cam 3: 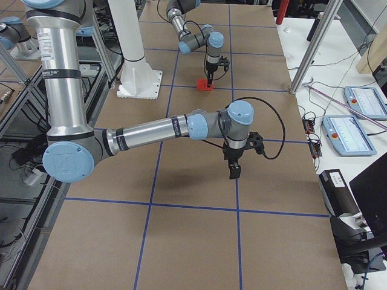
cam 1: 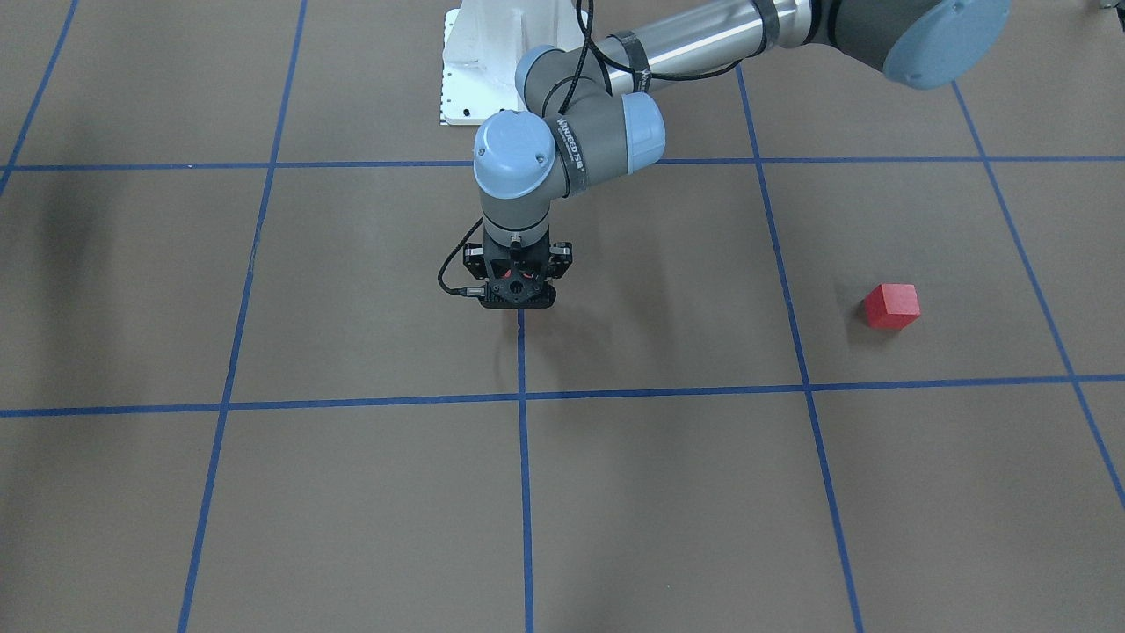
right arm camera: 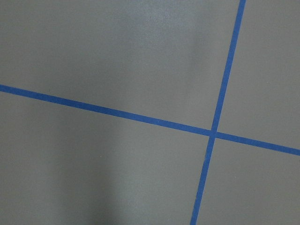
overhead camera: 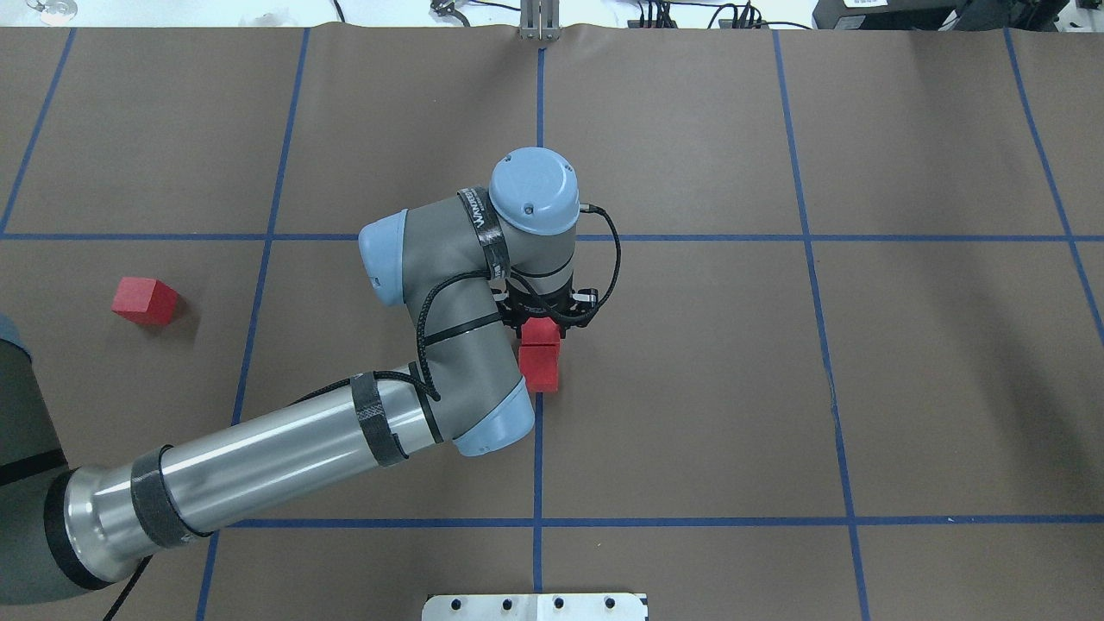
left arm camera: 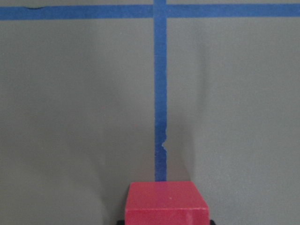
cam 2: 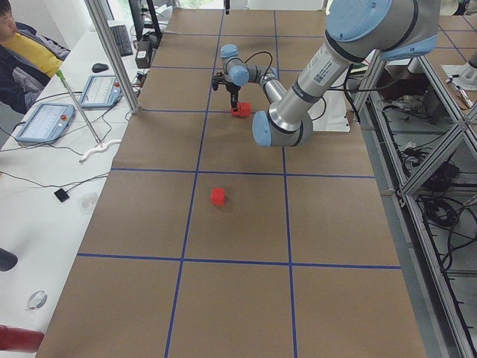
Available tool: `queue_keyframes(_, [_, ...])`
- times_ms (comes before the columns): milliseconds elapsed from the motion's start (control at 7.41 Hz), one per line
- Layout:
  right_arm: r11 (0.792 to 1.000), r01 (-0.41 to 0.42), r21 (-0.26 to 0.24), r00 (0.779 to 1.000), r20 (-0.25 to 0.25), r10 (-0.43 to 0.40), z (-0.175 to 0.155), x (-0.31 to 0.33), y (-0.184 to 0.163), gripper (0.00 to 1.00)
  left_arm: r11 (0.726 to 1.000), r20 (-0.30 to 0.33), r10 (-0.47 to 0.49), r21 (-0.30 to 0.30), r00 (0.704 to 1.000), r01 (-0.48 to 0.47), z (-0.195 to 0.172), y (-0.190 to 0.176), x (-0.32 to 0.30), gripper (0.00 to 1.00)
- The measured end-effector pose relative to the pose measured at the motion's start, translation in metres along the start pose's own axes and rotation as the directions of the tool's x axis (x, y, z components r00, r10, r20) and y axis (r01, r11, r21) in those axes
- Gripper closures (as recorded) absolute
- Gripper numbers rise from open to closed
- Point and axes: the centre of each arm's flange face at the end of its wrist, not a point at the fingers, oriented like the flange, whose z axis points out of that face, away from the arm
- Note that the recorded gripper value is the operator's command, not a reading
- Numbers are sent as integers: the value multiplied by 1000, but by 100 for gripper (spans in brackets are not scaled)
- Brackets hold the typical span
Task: Form red blocks into L shape at center
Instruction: 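Lower the red cube beside the centre cube, farther from the robot, and adjust it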
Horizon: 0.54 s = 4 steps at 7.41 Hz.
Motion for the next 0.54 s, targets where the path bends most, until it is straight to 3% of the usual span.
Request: queue_keyframes(540, [1000,0,0,1000,-1,0,0,0,0,1,1000,-1,0,1,1000,0,0,0,0,35])
